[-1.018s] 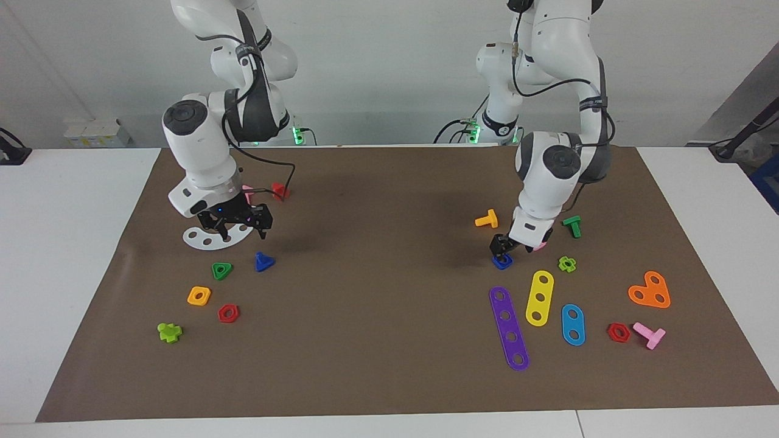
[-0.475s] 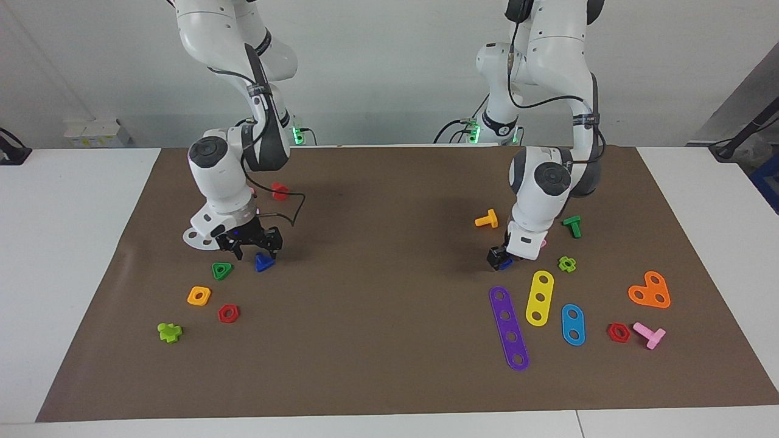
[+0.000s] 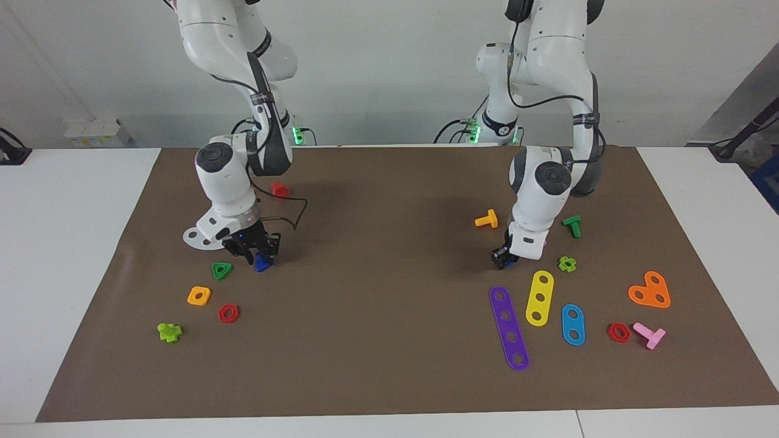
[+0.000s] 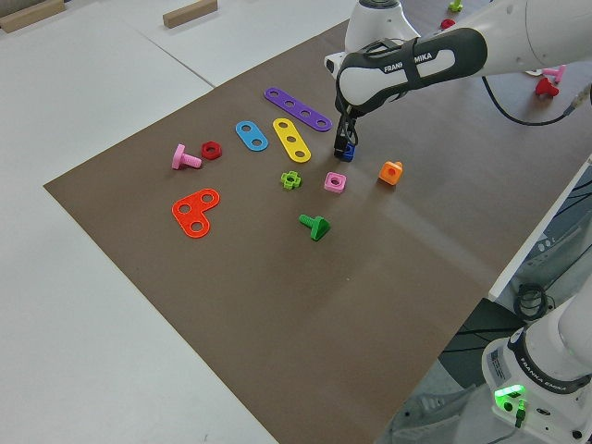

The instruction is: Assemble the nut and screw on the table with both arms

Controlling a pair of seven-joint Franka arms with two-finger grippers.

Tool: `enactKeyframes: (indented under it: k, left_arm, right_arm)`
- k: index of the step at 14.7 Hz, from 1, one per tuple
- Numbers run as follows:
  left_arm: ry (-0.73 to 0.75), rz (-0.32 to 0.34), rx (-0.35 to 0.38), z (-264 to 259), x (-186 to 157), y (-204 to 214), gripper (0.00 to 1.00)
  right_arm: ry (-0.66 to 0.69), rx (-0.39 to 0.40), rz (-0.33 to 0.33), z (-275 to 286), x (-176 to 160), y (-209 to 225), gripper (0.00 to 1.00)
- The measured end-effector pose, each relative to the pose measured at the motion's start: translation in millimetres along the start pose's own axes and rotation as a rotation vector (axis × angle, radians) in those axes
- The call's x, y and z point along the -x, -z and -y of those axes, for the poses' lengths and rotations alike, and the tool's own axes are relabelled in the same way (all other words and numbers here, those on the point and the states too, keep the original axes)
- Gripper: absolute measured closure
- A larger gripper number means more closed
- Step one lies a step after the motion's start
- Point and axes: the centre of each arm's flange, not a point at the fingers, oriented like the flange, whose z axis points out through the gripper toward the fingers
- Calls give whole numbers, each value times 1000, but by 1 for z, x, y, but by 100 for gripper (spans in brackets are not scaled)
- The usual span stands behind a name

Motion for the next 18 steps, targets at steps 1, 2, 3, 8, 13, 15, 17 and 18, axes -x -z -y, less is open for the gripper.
enactKeyframes:
  k: [1, 2, 3, 8, 13, 15, 17, 18]
  left_arm:
    - [-2, 3, -2, -1, 1, 0, 54]
    - [-5, 9, -6, -3, 1, 2, 54]
    - [-7, 13, -9, -5, 0, 7, 54]
    - [27, 34, -1, -9, -26, 77, 54]
    - [26, 21, 18, -13, -35, 115, 54]
    - [24, 14, 25, -16, -35, 120, 54]
    - [29, 16, 29, -15, -36, 121, 54]
    - [32, 18, 32, -15, -36, 121, 54]
  right_arm:
    - [0, 0, 0, 0, 0, 0, 81]
    - [1, 0, -2, 0, -1, 1, 81]
    - [4, -1, -5, 4, -1, 2, 81]
    - [-39, -30, -38, 91, -6, 26, 81]
    - [-57, -30, -44, 173, -1, 45, 81]
    - [-61, -14, -35, 204, 4, 48, 81]
    - [-85, -9, -29, 241, 12, 43, 81]
    - [-99, -2, -29, 263, 18, 36, 81]
